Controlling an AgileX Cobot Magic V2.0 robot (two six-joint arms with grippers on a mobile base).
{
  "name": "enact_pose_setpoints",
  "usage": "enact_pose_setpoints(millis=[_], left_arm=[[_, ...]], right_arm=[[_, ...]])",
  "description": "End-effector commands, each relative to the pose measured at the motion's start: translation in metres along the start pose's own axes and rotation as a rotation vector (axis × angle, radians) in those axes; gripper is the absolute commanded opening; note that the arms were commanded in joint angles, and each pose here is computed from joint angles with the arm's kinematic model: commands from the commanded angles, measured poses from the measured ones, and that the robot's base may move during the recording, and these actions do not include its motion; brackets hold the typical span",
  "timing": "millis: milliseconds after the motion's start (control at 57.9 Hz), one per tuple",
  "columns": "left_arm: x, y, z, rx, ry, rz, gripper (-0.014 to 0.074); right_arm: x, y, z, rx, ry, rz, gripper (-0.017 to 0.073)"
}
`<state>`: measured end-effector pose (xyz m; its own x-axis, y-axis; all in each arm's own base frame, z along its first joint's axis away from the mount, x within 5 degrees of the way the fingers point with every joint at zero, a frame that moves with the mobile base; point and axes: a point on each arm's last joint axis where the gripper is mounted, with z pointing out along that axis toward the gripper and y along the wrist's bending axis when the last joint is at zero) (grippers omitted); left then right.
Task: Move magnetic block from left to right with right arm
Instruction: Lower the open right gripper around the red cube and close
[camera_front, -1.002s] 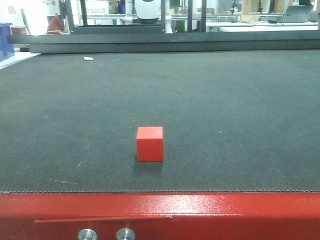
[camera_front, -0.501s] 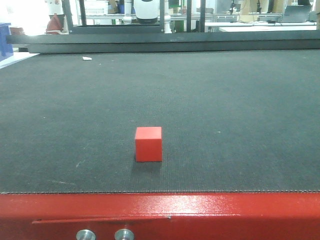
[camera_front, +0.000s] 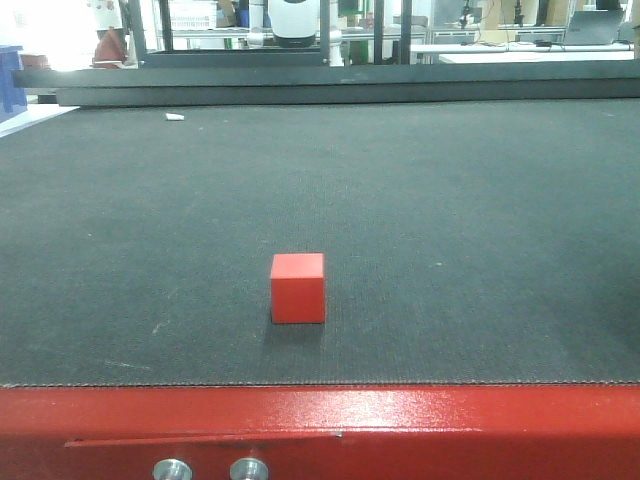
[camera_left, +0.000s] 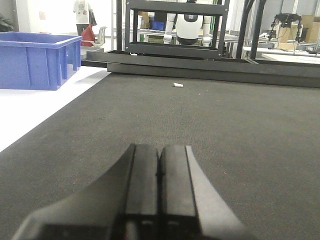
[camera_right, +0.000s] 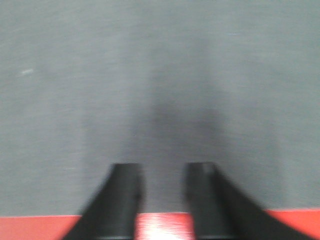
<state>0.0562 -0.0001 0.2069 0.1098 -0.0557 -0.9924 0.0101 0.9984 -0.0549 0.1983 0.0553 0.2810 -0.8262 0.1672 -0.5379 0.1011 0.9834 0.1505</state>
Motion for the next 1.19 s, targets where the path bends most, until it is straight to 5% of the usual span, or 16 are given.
enact_pose_setpoints(millis=[0, 138, 743, 1175], left_arm=[[-0.006, 0.0, -0.001, 0.002, -0.092, -0.003, -0.0126], [-0.006, 0.0, -0.001, 0.002, -0.092, -0.003, -0.0126], [-0.006, 0.0, -0.001, 0.002, -0.092, -0.003, -0.0126], [-0.006, 0.0, -0.001, 0.002, -0.092, -0.003, -0.0126]], right_arm=[[-0.017, 0.017, -0.005, -0.017, -0.012, 0.05, 0.058], [-0.024, 0.044, 0.004, 0.03, 0.117, 0.093, 0.0613], [-0.046, 0.188, 0.043, -0.062, 0.341, -0.063, 0.0613], [-0.046, 0.228, 0.08, -0.067, 0.382, -0.089, 0.0613]])
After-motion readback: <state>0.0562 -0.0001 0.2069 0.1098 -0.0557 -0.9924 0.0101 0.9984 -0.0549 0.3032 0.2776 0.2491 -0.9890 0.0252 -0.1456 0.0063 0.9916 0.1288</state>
